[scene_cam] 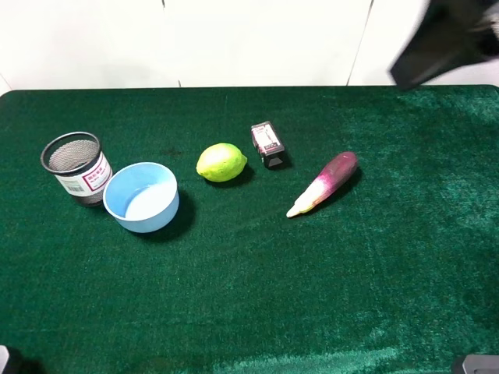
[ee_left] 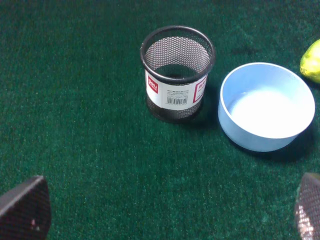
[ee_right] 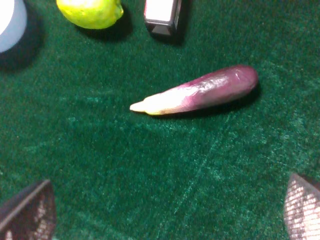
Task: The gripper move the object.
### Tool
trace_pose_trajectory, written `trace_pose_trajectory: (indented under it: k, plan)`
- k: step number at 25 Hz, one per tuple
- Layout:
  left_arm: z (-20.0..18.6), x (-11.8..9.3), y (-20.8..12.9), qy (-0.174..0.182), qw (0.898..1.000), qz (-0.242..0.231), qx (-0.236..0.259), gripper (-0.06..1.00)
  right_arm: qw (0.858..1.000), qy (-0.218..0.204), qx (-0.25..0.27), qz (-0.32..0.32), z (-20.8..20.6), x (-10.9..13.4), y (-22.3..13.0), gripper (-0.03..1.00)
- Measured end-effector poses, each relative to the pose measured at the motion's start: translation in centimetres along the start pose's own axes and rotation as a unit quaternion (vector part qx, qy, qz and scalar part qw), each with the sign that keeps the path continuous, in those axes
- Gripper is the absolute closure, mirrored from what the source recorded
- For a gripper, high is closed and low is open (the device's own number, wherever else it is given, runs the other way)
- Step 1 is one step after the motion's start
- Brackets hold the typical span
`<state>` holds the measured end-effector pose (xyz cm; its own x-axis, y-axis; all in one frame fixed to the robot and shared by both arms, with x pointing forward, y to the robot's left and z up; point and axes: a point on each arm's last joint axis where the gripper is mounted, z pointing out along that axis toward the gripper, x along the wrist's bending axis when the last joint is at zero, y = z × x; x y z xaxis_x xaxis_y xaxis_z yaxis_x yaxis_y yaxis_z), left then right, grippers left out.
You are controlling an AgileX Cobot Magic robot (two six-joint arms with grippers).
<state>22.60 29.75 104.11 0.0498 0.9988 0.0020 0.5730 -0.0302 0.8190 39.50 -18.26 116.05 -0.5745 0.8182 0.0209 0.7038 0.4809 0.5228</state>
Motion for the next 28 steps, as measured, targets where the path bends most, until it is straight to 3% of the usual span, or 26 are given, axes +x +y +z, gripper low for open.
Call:
trace_pose_trajectory:
  k: [10, 18, 28]
  plan:
    - [0.0, 0.0, 0.0, 0.000, 1.000, 0.000, 0.000, -0.05, 0.997, -0.002, -0.078, 0.006, -4.5, -0.4, -7.3, 0.27]
    - [0.0, 0.0, 0.0, 0.000, 1.000, 0.000, 0.000, -0.05, 0.985, -0.073, -0.125, 0.095, -5.4, -1.7, -13.1, 0.27]
    - [0.0, 0.0, 0.0, 0.000, 1.000, 0.000, 0.000, -0.05, 0.949, -0.166, -0.195, 0.184, -4.5, -0.9, -19.4, 0.27]
